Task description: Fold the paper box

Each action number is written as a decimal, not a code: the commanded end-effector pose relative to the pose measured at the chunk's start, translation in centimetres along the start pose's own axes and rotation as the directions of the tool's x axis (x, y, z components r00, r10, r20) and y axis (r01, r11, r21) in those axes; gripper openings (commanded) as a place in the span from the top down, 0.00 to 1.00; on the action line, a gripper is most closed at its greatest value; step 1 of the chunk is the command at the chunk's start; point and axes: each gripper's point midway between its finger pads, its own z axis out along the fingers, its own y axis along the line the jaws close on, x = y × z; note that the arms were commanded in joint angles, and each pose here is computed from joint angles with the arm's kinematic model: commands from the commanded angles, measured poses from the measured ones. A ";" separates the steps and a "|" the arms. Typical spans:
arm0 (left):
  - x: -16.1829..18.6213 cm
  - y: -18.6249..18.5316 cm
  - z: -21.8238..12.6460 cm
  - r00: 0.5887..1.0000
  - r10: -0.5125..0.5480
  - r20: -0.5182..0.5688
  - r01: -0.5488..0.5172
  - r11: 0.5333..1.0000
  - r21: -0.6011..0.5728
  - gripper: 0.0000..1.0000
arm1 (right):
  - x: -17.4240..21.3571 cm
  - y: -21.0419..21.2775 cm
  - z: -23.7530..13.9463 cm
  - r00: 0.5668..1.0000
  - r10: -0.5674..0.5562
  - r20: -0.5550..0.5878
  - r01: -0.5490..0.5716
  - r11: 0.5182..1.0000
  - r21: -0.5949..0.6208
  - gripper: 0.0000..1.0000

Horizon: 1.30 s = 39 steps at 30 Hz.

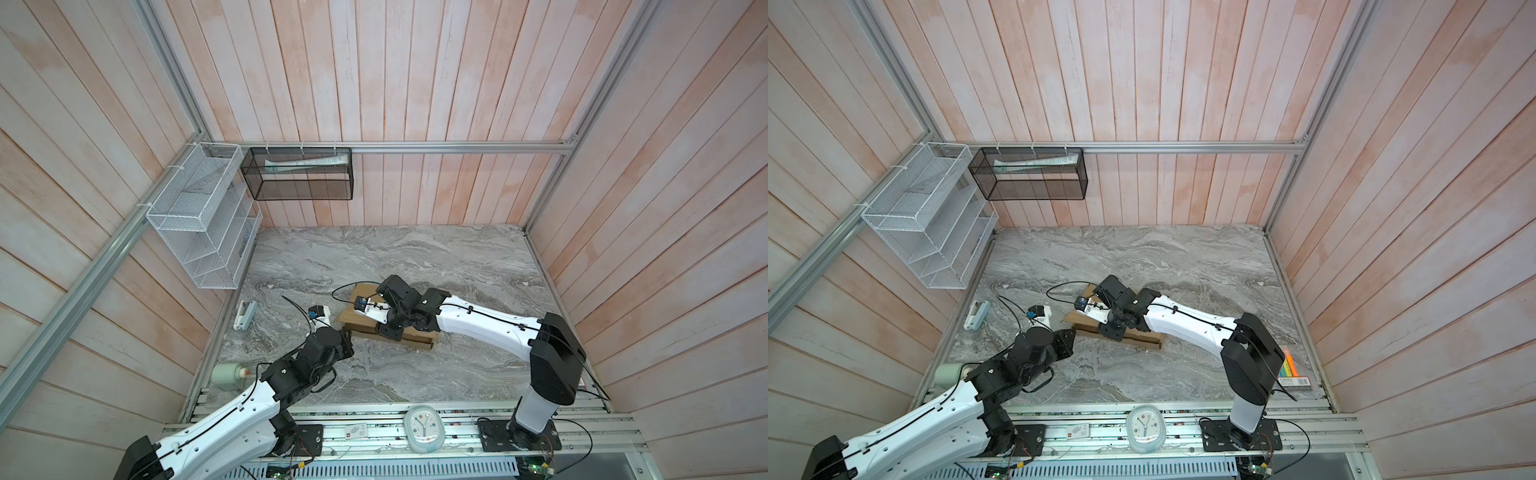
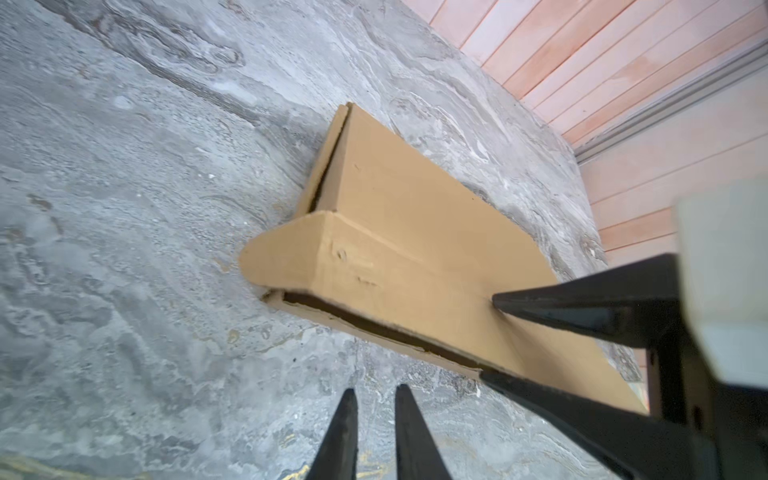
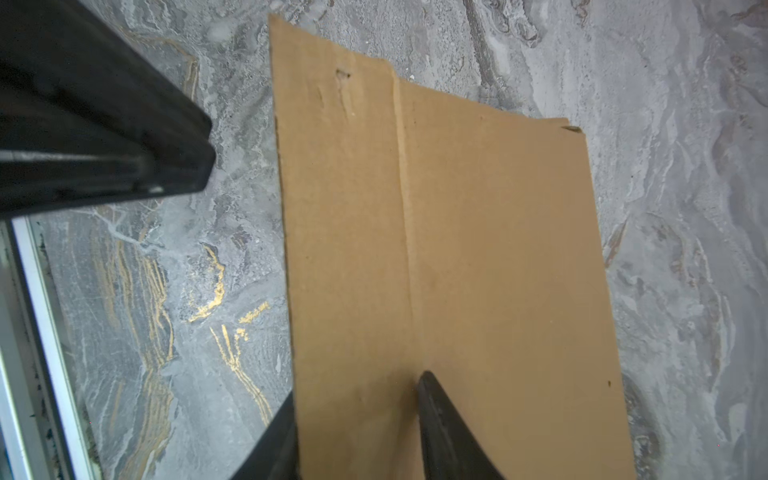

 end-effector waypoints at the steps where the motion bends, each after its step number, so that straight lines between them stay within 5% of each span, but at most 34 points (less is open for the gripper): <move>1: -2.0 -0.1 -1.0 0.998 0.048 0.028 -0.047 0.998 -0.036 0.78 | -0.8 0.8 -0.3 0.997 0.037 0.073 -0.035 0.999 -0.026 0.53; 18: -6.9 -0.4 -0.8 0.994 0.106 -0.001 -0.106 0.994 -0.010 0.69 | 2.8 1.0 0.2 0.978 0.169 0.120 -0.158 0.983 -0.095 0.46; 39: -6.2 0.7 6.7 0.976 0.110 -0.186 -0.093 0.991 0.098 0.68 | 7.5 -2.4 0.3 0.941 0.325 0.096 -0.319 0.945 -0.070 0.47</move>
